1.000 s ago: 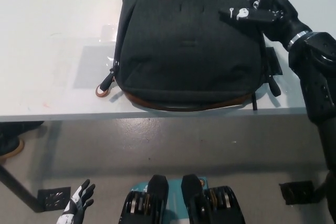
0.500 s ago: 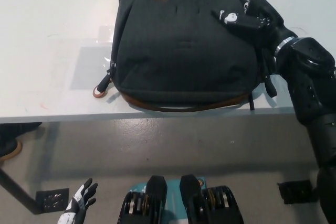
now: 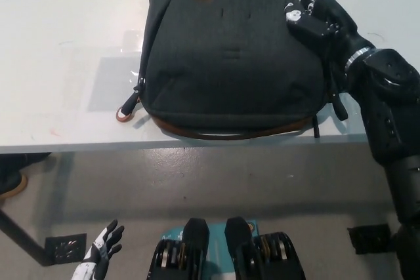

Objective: A bag is kept in the middle of the table with its flap loosely closed and the robot uses its right hand to adjust it and opens it

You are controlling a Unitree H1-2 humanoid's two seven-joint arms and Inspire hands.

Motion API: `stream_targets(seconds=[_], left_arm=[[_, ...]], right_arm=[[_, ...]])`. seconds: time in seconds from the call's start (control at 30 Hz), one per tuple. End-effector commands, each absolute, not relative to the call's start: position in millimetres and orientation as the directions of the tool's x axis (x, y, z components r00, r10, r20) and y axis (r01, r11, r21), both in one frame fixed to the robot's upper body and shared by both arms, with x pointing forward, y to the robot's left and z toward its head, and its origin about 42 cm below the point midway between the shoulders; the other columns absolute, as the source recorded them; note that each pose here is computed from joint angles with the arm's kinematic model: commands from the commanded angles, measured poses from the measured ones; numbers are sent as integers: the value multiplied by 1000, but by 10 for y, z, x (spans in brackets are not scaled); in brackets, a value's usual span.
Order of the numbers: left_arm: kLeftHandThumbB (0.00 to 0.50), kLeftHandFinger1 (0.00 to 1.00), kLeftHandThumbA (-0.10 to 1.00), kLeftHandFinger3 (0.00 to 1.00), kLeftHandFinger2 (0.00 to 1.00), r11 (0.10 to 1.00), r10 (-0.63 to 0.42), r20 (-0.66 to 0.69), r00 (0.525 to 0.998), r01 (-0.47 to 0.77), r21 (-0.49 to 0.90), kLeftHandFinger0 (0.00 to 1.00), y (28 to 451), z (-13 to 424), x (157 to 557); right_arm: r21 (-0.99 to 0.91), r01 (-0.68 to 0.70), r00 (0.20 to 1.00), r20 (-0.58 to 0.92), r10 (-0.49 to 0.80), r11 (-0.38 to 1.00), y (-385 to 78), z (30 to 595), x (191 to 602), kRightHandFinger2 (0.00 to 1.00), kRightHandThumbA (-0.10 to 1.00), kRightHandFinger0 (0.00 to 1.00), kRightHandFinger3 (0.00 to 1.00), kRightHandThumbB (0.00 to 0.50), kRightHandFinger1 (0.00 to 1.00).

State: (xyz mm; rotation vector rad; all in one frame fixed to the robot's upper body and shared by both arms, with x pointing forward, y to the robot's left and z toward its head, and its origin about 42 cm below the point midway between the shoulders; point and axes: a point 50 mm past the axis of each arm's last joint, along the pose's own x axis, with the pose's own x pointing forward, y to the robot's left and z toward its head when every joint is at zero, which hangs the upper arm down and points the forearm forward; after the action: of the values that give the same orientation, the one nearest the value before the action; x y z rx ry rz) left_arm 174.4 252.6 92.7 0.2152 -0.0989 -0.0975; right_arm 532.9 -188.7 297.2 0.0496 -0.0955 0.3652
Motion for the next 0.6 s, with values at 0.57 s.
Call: stream_targets(seconds=[0.57], left_arm=[[1,1000,1000,1000,1000,968,-115,135,984,80,237,1000,2601,1046,1831]], right_arm=[[-11,-355,806,504,312,935,-1742,3403,3670,513,-100,14,504,125,346]])
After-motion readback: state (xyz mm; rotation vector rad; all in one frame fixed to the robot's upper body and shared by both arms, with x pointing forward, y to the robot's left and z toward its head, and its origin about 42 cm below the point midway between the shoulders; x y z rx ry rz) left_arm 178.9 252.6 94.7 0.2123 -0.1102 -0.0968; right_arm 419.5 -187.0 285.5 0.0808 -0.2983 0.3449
